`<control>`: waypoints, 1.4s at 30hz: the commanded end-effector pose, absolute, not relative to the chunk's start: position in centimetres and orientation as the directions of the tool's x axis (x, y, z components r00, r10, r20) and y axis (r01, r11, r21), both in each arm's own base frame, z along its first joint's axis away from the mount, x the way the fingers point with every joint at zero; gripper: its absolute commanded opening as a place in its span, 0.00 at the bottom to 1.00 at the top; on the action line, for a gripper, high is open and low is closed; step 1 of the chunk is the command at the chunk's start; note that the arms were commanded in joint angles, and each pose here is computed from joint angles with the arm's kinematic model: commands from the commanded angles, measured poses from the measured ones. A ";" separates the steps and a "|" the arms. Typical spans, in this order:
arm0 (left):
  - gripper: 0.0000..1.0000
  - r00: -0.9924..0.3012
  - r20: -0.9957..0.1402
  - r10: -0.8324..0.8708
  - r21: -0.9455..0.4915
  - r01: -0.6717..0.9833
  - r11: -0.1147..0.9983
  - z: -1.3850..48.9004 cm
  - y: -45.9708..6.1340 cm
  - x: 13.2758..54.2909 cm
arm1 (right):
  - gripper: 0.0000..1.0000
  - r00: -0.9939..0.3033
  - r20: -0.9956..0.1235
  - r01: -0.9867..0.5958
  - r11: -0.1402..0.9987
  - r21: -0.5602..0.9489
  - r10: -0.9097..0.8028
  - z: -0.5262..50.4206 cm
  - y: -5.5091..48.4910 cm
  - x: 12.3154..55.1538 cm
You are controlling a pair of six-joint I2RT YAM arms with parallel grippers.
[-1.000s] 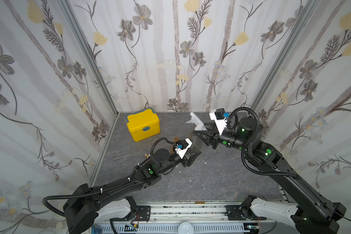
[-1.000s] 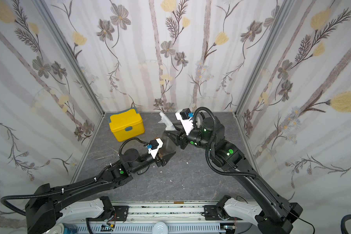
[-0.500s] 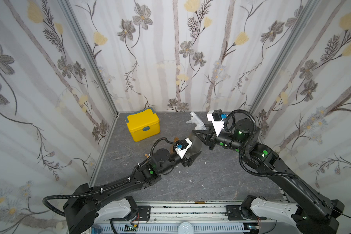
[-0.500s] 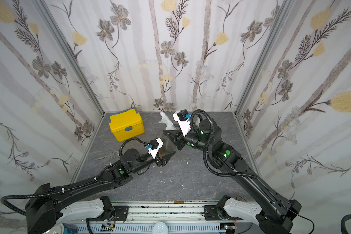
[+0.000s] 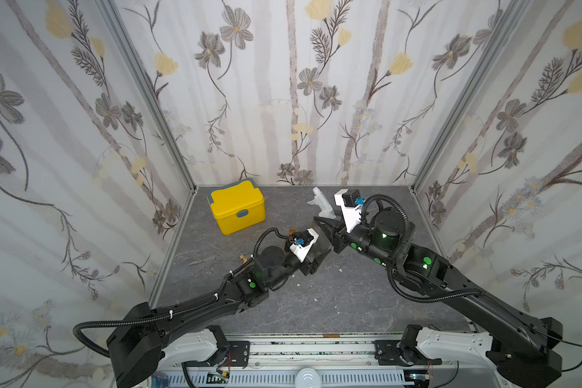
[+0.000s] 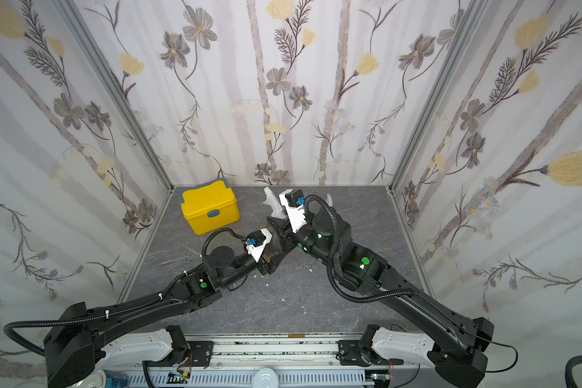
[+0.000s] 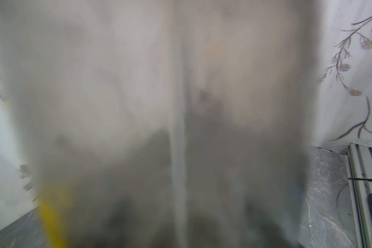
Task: Attach spray nozzles to spray bottles
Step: Screw the spray nozzle on the spray bottle.
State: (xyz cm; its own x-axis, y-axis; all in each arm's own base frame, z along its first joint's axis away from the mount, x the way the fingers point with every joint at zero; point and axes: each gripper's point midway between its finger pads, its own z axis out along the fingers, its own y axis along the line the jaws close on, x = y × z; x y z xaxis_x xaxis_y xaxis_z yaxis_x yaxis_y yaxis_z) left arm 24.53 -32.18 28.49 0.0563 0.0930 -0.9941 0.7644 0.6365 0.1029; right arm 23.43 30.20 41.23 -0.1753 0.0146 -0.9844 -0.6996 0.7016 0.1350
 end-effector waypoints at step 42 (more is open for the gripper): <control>0.67 0.126 -0.992 -0.008 0.106 0.863 0.494 31.5 -33.8 21.8 | 0.49 -0.046 -0.994 -0.947 0.322 0.011 -0.102 44.3 28.6 19.9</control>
